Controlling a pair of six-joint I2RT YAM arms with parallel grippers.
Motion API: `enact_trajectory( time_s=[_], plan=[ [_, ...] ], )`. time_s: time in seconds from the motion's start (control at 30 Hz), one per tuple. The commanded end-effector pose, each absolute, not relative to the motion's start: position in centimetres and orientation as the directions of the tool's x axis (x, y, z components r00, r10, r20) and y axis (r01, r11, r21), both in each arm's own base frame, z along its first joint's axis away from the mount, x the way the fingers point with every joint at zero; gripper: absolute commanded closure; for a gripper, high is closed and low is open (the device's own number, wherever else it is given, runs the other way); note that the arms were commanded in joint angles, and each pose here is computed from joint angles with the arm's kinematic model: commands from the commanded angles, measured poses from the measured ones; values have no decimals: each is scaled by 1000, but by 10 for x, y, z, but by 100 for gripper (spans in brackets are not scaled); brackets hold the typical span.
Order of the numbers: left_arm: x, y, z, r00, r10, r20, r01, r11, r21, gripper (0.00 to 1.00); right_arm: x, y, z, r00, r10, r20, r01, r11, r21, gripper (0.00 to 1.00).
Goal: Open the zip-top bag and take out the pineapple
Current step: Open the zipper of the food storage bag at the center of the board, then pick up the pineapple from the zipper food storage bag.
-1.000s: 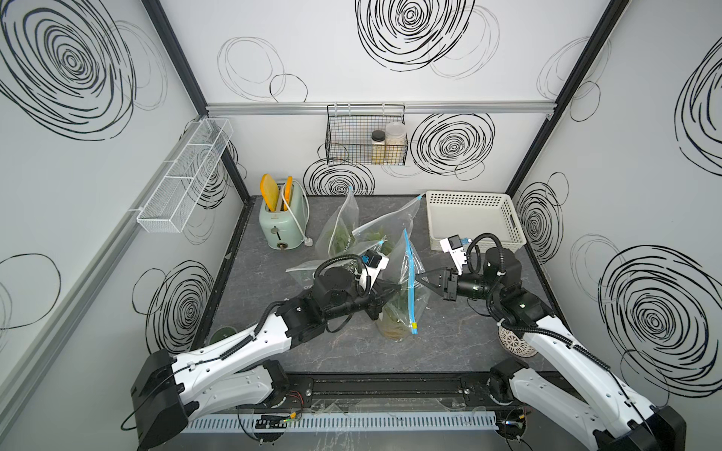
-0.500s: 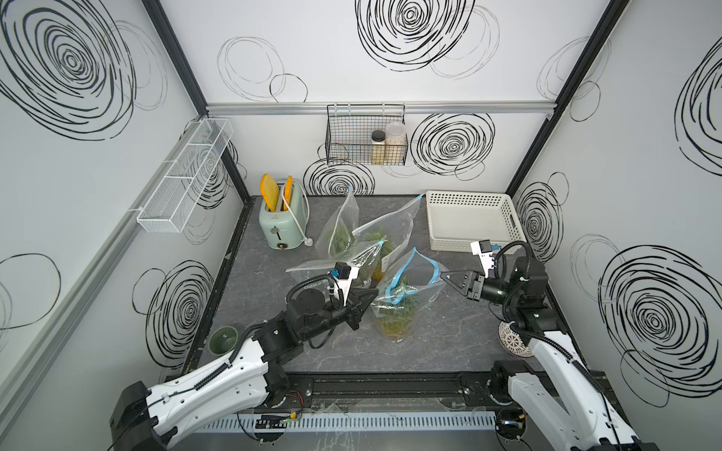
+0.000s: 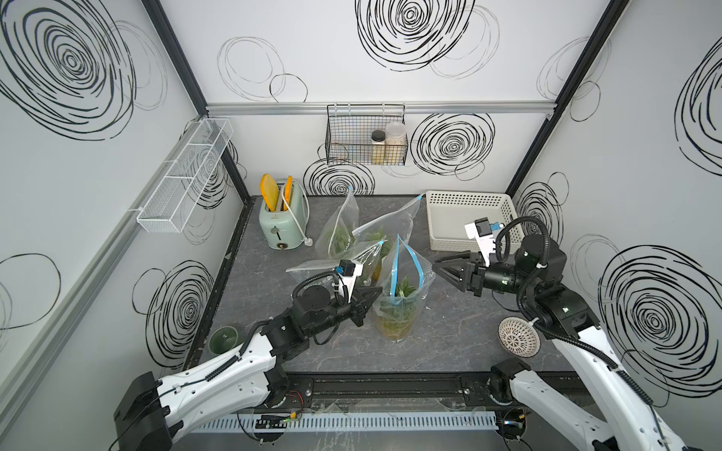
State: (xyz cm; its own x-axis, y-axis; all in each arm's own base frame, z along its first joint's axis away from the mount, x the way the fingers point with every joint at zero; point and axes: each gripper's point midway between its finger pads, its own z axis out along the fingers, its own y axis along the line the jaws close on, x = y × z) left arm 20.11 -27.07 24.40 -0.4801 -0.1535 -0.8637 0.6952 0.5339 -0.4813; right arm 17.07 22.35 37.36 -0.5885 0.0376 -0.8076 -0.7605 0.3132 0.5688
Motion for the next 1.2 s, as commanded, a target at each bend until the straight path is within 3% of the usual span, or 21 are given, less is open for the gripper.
enact_trajectory(
  time_s=[0.0,0.13,0.37,0.77,1.17],
  plan=[
    [198,-273,273,-440,-225,-870,727,479,-492,100,178,244,345,-634,-53,-772,-722,398,566,58],
    [196,-270,274,-431,-244,-869,728,475,-494,100,186,277,310,-674,-161,-721,-697,461,549,58],
    [192,-256,267,-423,-271,-865,710,493,-502,100,208,279,276,-715,-194,-671,-626,604,492,56],
    [188,-249,258,-421,-308,-853,701,487,-522,100,201,277,264,-743,-300,-598,-591,713,377,38],
    [181,-246,259,-397,-348,-849,713,466,-524,100,189,266,238,-801,-356,-482,-546,765,342,35]
  ],
)
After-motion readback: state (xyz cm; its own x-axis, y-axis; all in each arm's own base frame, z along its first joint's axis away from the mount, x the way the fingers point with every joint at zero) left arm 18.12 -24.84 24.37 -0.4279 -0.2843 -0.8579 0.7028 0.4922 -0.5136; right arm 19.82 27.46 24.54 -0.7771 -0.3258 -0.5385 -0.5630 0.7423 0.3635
